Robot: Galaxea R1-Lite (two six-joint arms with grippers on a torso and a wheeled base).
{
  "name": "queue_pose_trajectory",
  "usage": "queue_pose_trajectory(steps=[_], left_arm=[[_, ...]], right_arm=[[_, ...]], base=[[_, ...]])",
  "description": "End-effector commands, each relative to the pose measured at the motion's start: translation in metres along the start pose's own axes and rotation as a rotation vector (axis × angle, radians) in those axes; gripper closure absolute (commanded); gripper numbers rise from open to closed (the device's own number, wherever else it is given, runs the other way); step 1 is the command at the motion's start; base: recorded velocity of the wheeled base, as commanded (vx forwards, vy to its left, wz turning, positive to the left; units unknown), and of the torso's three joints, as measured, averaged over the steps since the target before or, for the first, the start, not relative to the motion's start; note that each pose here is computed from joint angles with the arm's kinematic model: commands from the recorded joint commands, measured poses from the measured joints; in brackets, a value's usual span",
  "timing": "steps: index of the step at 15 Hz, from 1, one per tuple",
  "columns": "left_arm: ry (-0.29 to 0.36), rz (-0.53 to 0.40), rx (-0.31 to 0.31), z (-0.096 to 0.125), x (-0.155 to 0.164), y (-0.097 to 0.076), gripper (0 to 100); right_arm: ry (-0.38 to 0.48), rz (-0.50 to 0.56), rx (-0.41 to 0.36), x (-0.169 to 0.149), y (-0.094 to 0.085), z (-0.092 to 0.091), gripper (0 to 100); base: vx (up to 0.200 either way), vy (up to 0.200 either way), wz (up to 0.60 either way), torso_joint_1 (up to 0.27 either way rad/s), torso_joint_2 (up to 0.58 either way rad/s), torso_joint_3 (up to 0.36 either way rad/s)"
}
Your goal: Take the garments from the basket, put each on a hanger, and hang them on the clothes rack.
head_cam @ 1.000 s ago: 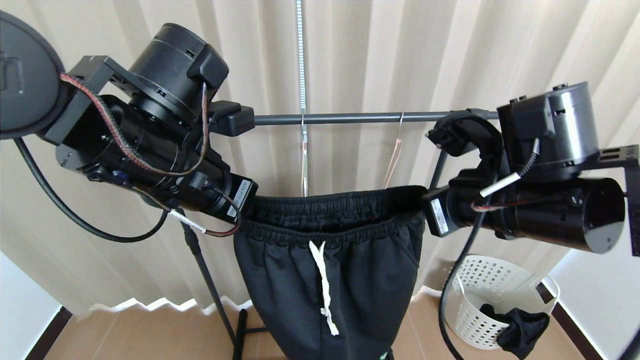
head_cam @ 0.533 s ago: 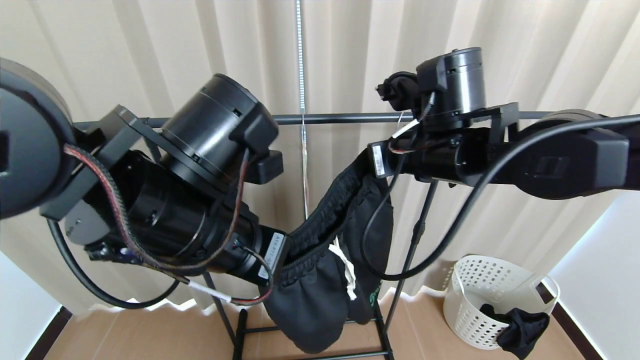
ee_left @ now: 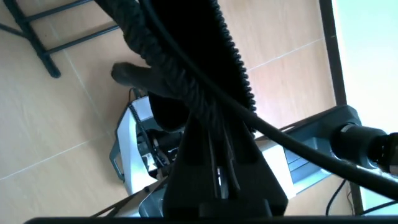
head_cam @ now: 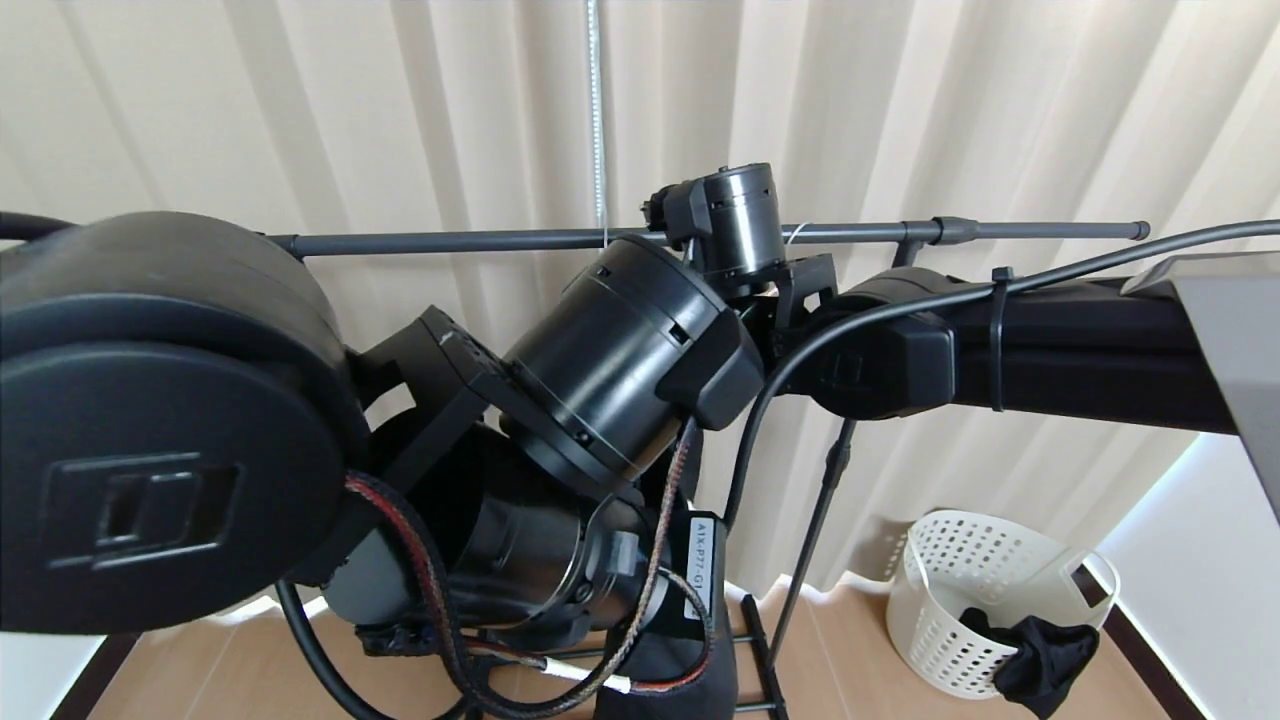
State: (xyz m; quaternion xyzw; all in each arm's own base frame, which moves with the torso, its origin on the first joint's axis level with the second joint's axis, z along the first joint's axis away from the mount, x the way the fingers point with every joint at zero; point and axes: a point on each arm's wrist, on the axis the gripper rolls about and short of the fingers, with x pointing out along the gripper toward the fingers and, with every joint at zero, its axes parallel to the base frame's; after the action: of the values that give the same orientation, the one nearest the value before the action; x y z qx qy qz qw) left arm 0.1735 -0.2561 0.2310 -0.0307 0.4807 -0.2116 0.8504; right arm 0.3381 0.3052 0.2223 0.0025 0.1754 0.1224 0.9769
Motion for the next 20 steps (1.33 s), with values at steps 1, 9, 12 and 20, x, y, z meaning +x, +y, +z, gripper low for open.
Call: queue_pose_trajectory(steps=[1,9,12,20], left_arm=[[0.006,0.018,-0.010,0.002,0.007,0.004,100],[-0.055,0.186,-0.021,0.021,-0.006,0.072,100],[-0.104,0.213,-0.013,0.037,0.003,0.089,100],[-0.305,0.178,0.016,0.109,0.015,0.085,100]], right_arm=[[0.021,-0.002,-0.003,0.007,0.004,-0.009,100],[0.033,-0.095,0.053,-0.036,-0.062,0.009,100],[0.037,-0.092,0.053,-0.072,-0.077,0.010,100],[0.142,-0.091,-0.138,-0.155,-0.104,-0.040,100]], base=[[0.000,0.000,0.00,0.000,0.00,0.000],[0.000,0.000,0.00,0.000,0.00,0.000],[0.000,0.000,0.00,0.000,0.00,0.000],[0.000,0.000,0.00,0.000,0.00,0.000]])
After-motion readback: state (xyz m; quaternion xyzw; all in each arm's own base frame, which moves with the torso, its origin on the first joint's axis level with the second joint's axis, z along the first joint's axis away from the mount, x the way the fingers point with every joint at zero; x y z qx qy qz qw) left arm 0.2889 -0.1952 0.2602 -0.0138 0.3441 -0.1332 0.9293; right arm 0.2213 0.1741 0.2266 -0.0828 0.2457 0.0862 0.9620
